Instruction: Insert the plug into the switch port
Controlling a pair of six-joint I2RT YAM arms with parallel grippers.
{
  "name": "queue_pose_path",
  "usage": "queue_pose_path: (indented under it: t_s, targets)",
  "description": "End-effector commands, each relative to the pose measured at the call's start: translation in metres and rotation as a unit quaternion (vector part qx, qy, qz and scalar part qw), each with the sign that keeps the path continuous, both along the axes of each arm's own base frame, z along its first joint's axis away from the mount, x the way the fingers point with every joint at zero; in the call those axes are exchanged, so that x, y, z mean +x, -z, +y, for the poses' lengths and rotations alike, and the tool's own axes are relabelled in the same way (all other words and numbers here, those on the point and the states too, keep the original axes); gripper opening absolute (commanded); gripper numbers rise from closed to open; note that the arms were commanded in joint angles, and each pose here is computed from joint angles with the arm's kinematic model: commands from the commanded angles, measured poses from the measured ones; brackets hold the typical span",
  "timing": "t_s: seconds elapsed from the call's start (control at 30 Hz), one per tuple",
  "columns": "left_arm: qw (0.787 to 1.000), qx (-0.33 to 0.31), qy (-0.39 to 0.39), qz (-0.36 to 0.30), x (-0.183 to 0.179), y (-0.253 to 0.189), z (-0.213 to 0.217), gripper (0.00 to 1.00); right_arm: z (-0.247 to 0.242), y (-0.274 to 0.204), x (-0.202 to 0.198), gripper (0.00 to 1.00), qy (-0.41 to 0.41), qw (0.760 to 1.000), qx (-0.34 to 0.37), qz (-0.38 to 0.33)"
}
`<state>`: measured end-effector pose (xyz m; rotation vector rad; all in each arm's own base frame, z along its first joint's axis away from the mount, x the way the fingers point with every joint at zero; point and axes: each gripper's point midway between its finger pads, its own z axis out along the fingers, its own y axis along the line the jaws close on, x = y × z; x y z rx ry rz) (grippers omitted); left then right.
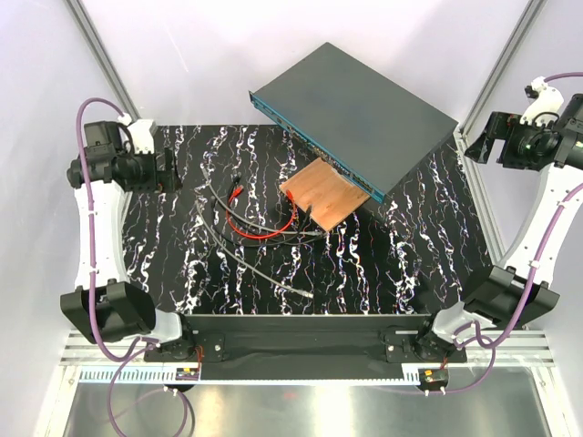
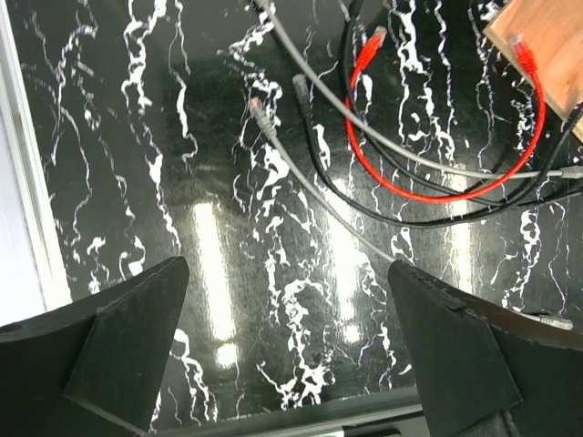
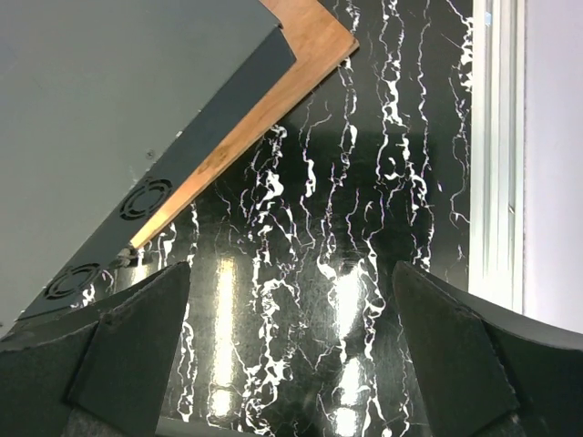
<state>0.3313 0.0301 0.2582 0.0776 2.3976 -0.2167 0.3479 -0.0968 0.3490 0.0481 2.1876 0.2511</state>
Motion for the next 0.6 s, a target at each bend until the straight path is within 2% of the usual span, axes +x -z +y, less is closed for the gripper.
queue_pose_path:
  t_s: [0.0, 0.1, 0.13, 0.2, 0.27, 0.5, 0.57]
  targets:
    - [0.998, 0.013, 0.020, -0.050, 0.021, -0.019, -0.003, 0.99, 0.009, -0.017, 0.002, 1.00, -0.016, 1.000, 0.015, -0.022]
    - [0.998, 0.008, 0.044, -0.044, 0.033, -0.017, -0.028, 0.99, 0.012, -0.021, 0.005, 1.00, -0.017, 0.999, 0.027, -0.029]
    - [0.996, 0.014, 0.078, -0.048, 0.036, -0.016, -0.051, 0.99, 0.012, -0.021, 0.006, 1.00, -0.015, 0.999, 0.031, -0.030]
    - [0.993, 0.034, 0.099, -0.046, 0.040, -0.002, -0.067, 0.99, 0.014, -0.022, 0.007, 1.00, -0.017, 0.999, 0.040, -0.032]
    - [0.986, 0.040, 0.154, -0.047, 0.046, 0.011, -0.108, 0.99, 0.014, -0.022, 0.007, 1.00, -0.014, 0.998, 0.045, -0.031]
    - [0.965, -0.034, 0.259, 0.028, 0.049, 0.081, -0.206, 0.98, 0.015, -0.022, 0.006, 1.00, -0.015, 0.998, 0.045, -0.027]
    - [0.958, -0.043, 0.281, 0.047, 0.050, 0.101, -0.232, 0.95, 0.015, -0.023, 0.006, 1.00, -0.014, 0.999, 0.044, -0.027]
